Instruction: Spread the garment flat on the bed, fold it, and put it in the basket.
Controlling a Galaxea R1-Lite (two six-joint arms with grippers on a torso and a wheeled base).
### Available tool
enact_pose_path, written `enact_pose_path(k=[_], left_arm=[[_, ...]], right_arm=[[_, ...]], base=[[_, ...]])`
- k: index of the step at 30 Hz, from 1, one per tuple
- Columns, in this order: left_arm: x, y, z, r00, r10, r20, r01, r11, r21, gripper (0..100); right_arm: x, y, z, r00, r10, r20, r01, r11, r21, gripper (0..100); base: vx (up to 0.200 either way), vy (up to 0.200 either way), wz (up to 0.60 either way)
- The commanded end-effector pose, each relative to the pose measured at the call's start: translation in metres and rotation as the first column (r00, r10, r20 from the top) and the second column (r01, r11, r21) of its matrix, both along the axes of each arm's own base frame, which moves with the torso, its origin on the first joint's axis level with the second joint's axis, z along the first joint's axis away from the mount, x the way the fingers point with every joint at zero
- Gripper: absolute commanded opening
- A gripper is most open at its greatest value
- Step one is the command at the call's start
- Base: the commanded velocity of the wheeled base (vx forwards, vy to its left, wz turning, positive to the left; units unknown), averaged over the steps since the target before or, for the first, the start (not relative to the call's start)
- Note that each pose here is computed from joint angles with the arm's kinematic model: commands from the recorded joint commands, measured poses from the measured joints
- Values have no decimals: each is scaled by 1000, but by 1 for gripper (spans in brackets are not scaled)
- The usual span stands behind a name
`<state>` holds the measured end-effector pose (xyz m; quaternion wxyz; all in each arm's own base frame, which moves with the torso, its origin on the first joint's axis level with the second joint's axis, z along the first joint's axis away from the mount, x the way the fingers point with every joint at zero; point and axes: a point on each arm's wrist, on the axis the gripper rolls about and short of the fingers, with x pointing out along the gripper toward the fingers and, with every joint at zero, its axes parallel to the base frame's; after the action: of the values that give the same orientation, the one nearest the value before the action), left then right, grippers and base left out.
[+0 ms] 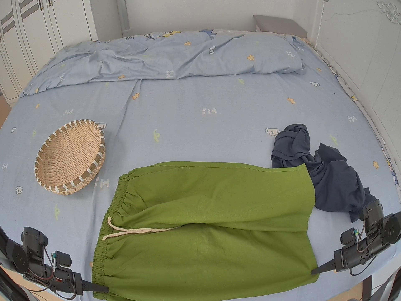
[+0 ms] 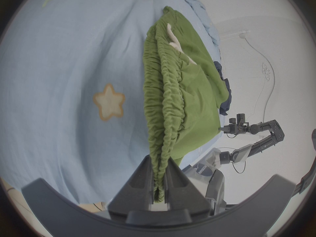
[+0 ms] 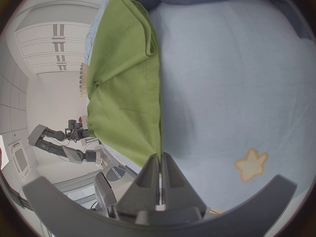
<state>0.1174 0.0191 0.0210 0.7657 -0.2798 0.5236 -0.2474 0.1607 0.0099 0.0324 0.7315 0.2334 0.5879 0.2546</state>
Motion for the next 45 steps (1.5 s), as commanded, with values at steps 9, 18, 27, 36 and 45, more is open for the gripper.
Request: enact_pose_path(k=[9, 18, 27, 36, 45], left_arm=[[-9, -5, 3, 999, -20, -40, 21, 999, 30, 0], [-8, -4, 2, 998, -15, -53, 18, 998, 53, 0], [-6, -4, 0, 998, -14, -69, 18, 997, 72, 0], [-4, -3, 1, 998, -16, -61, 21, 996, 91, 100], [-7, -2, 26, 991, 9, 133, -27, 991, 132, 100]], right_arm=[[-9, 0, -5, 999, 0, -38, 0, 1000, -19, 0], [-9, 0, -8, 998, -4, -55, 0, 997, -75, 0], [-9, 0, -10, 998, 3, -59, -8, 997, -75, 0], [-8, 1, -10, 999, 9, -45, -12, 997, -74, 100], [-14, 0, -2, 992, 1, 123, 8, 997, -71, 100]], base=[[0, 0, 0], [0, 0, 0], [0, 0, 0], [0, 0, 0], [0, 0, 0]])
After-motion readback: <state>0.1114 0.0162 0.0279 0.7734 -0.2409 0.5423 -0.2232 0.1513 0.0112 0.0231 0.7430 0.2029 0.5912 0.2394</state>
